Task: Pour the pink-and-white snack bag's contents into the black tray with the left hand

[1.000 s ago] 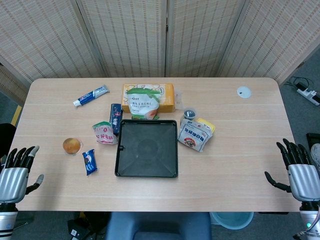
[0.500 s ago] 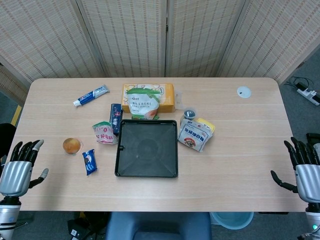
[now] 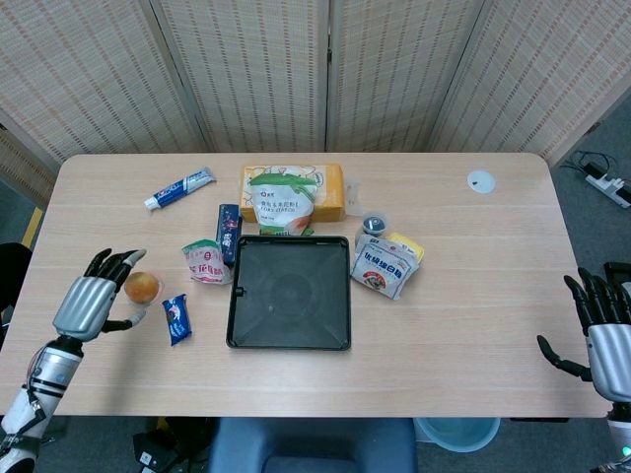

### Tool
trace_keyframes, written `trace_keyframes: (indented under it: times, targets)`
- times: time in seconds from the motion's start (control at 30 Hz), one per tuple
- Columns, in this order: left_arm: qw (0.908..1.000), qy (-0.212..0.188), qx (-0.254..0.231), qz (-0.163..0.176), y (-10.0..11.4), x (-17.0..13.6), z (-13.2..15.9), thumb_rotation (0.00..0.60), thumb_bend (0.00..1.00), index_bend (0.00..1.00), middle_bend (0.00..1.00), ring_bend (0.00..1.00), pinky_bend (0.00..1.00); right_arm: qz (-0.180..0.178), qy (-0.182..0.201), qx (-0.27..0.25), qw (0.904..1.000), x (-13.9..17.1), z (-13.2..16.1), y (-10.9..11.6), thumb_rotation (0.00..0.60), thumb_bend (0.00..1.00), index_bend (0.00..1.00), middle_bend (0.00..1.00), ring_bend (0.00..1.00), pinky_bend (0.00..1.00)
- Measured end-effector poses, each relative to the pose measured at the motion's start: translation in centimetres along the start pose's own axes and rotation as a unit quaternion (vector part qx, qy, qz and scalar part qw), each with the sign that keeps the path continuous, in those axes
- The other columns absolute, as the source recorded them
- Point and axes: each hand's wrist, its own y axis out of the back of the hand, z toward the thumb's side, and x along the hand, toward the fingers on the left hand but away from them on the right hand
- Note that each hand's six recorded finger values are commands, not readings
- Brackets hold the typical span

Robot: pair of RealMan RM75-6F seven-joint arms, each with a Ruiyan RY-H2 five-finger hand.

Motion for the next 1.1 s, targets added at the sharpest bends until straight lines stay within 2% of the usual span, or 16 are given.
trace_keyframes:
  times: [0.27,0.43,0.67,0.93,1.1]
  targets:
    - [0.9989,-0.012,-0.003,-0.045,-2.1,4.8,0.9,0.600,0.27,0.02,0.14,0.13,0.08,-0.006,0.004,0.003,1.0000,0.0,0.3,0.4,0.387,0.34,0.00,0.05,0.05,0.00]
    - [0.9970,-0.013,-0.015,-0.075,-3.2,6.7,1.6,0.600,0.27,0.01,0.12,0.11,0.06,-0.006,0.004,0.003,1.0000,0.1,0.4,0.5,0.388,0.34,0.00,0.05,0.05,0.00]
    - [0.9911,0.014,-0.057,-0.120,-4.6,9.3,1.4,0.600,0.26,0.00,0.07,0.07,0.03,-0.004,0.004,0.005,1.0000,0.1,0.4,0.6,0.391,0.34,0.00,0.05,0.05,0.00]
    - [0.9828,0.060,-0.128,-0.119,-4.4,11.1,-0.6,0.600,0.26,0.00,0.06,0.06,0.02,-0.001,-0.003,0.006,1.0000,0.3,0.1,0.6,0.395,0.34,0.00,0.05,0.05,0.00]
    - [0.9739,0.078,-0.169,-0.130,-4.8,11.3,-1.5,0.600,0.25,0.00,0.06,0.06,0.02,-0.002,-0.002,0.007,1.0000,0.2,0.2,0.7,0.397,0.34,0.00,0.05,0.05,0.00]
